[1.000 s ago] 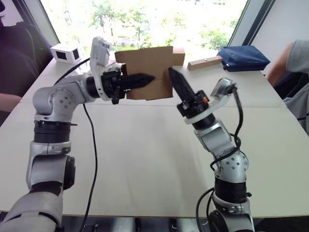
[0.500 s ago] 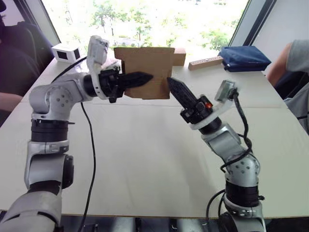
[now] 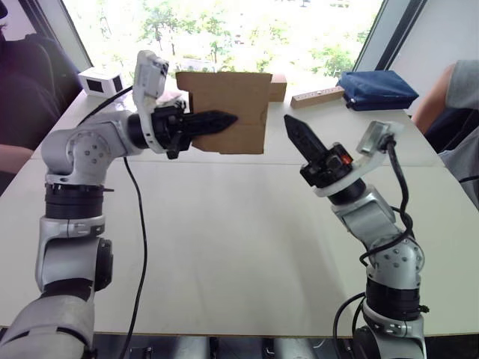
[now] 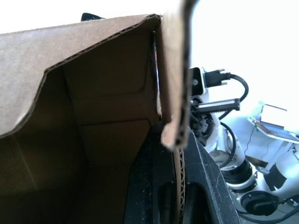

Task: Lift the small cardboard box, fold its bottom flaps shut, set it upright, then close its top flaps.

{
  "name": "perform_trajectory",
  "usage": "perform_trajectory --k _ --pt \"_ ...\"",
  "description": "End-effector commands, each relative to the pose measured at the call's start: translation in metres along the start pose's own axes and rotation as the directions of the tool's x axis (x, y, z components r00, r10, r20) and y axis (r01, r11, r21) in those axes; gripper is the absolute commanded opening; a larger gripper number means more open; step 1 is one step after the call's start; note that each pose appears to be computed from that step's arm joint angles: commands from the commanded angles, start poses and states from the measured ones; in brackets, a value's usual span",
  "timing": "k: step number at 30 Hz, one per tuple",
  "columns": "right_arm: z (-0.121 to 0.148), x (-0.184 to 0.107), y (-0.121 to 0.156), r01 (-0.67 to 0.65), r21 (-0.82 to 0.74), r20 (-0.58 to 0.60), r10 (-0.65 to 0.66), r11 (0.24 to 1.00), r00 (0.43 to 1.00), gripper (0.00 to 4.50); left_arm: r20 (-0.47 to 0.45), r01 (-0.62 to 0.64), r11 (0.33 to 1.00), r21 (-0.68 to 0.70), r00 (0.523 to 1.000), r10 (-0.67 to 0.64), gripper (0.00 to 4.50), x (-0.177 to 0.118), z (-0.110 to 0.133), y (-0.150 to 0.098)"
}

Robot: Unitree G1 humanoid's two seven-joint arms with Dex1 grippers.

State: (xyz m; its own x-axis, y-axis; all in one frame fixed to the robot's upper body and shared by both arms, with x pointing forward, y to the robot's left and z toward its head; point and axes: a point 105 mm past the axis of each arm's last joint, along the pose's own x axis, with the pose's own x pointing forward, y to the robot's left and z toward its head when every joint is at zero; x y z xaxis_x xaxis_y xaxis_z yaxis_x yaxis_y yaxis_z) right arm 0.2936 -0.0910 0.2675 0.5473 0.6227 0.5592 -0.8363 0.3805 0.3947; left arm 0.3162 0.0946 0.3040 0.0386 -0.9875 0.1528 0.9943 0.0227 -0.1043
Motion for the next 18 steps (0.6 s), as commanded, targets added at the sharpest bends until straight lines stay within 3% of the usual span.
perform_trajectory --k 1,18 --pt "0.0 0.008 0.014 -0.064 -0.028 -0.01 0.064 0.998 0.998 0.04 0.015 0.03 0.999 0.039 0.999 -0.031 0.0 0.002 0.009 -0.009" --pt "-0.024 0.011 0.028 -0.155 -0.004 -0.127 0.153 0.988 0.98 0.04 -0.025 0.071 0.997 0.022 0.997 -0.071 0.0 0.014 -0.004 -0.012"
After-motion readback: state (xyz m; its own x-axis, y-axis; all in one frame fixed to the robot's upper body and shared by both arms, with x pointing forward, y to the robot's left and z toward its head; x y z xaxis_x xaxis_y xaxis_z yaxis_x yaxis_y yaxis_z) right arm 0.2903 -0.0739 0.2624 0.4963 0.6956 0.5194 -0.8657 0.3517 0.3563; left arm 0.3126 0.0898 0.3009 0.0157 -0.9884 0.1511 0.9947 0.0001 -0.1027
